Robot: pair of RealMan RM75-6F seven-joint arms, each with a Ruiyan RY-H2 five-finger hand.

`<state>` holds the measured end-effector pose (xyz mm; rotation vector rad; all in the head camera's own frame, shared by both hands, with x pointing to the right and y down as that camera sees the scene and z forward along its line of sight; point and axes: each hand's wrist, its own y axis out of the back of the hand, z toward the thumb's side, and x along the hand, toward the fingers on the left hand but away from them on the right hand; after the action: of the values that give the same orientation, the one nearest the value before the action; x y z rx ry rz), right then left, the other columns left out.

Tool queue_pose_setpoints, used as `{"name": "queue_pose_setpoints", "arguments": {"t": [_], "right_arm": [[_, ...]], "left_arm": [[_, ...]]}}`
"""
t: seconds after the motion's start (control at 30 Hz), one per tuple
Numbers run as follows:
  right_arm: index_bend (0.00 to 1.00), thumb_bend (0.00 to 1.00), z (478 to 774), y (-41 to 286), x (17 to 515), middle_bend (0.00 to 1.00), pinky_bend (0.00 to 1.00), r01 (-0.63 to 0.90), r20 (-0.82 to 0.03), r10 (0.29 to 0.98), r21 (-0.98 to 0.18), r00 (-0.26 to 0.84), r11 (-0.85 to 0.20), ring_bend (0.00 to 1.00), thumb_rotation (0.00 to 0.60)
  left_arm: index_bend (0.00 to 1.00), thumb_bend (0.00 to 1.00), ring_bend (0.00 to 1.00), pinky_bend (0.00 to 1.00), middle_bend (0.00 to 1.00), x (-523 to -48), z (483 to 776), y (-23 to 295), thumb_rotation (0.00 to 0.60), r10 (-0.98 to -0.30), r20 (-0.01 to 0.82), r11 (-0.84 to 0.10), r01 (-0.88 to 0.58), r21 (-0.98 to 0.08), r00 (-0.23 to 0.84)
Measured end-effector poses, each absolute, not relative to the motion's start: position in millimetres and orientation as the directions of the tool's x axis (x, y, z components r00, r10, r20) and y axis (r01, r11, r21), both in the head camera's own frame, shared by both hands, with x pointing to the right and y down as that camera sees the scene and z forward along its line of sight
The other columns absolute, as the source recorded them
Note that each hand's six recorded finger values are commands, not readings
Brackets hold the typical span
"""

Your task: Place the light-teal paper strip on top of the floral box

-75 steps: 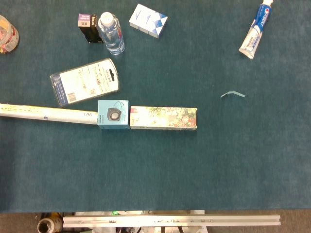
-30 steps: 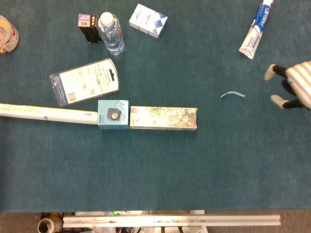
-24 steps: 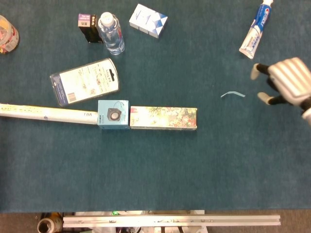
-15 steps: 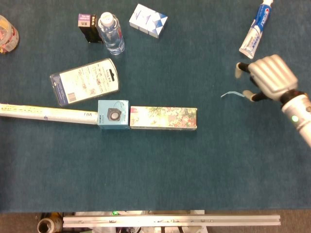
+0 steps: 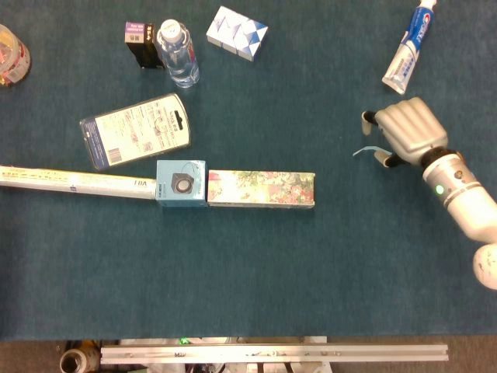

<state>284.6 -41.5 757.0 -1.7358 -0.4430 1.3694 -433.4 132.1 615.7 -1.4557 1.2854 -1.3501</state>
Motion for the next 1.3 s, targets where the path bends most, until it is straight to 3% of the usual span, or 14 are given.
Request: {"name": "queue_pose_setpoints", "arguments": {"t": [0.57, 1.3], "right_arm": [[0.49, 0.28, 781, -38, 296, 1.0, 1.0, -0.268, -0.652, 0.719, -0.756, 0.241, -0.597, 1.0, 0.6], [0.58, 0.34, 794, -39, 288, 1.0, 1.0, -0.269, -0.658, 0.722, -0.75, 0.212, -0.604, 1.0, 0.6]], "left_arm": [[0.17, 0.28, 0.21, 0.07, 0.23, -439, 619, 135, 0.6, -0.971, 0.227, -0.211, -0.183, -0.96, -0.071], [0.17, 0.28, 0.21, 0.07, 0.23, -443, 622, 135, 0.6, -0.97, 0.231, -0.214, -0.184, -0.959, -0.08]]}}
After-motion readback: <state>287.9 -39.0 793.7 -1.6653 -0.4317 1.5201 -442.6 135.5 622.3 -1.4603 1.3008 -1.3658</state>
